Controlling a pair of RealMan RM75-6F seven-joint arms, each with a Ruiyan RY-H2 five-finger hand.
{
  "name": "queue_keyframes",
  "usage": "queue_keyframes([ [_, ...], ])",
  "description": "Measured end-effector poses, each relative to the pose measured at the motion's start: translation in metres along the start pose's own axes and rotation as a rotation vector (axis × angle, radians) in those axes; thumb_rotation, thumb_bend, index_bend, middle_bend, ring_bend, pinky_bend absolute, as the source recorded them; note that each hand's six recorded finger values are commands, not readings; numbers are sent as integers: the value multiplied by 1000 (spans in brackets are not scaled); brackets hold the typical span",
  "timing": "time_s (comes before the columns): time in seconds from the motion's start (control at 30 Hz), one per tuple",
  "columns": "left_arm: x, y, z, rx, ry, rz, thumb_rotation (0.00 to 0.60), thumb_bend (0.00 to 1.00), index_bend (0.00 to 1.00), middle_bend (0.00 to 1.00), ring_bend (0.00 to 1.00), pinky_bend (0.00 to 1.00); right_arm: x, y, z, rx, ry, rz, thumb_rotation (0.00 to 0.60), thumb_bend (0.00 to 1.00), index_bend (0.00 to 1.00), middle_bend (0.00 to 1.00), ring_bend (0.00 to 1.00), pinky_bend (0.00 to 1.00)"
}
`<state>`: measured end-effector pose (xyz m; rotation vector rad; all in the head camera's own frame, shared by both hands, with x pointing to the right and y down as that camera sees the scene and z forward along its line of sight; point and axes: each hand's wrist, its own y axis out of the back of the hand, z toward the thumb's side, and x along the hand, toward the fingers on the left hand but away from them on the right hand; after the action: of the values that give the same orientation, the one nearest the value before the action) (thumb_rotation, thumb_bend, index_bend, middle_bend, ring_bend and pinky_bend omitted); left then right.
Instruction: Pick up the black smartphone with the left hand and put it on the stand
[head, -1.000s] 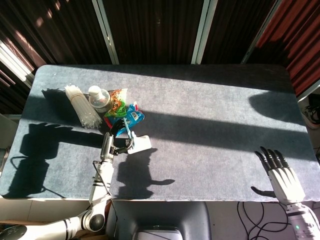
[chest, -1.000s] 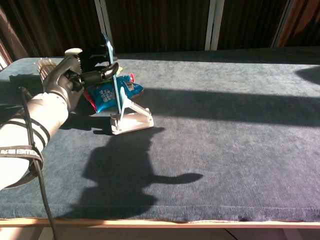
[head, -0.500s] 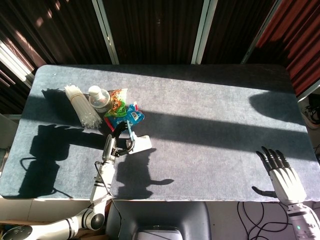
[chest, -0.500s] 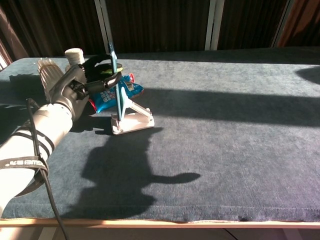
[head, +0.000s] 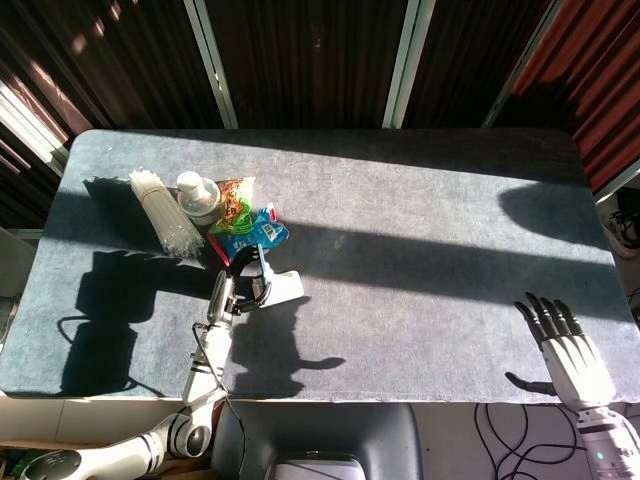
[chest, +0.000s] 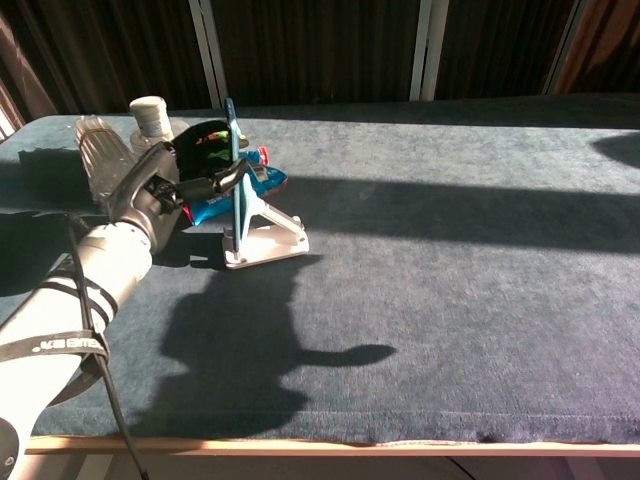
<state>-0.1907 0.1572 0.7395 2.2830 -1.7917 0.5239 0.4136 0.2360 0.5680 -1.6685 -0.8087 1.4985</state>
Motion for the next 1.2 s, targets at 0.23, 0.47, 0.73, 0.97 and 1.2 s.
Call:
queue_keyframes([
  [0.23,2,-1,-5,-9,-2,-7,600,461,863,1000,686,143,1,2,-1,-6,0,-6,600,245,0,0,0,0],
  [0.47,4,-4,-8,-5,-8,-18,600,457,861,1000,677,140,2,2,-2,-5,-2,-8,600,246,0,0,0,0],
  [0.73,8,-2,-15,-3,3,-20,600,441,774,998,574,115,2,3,-3,-5,-5,-7,600,245,0,0,0,0],
  [0.97,6,-4,-18,4,2,-41,600,388,660,877,451,80,2,3,-3,-5,-6,-9,600,246,0,0,0,0],
  [1.2,6,-6,-18,-14,5,-53,600,351,401,631,308,57,3,4,-3,-9,-4,-13,600,246,0,0,0,0],
])
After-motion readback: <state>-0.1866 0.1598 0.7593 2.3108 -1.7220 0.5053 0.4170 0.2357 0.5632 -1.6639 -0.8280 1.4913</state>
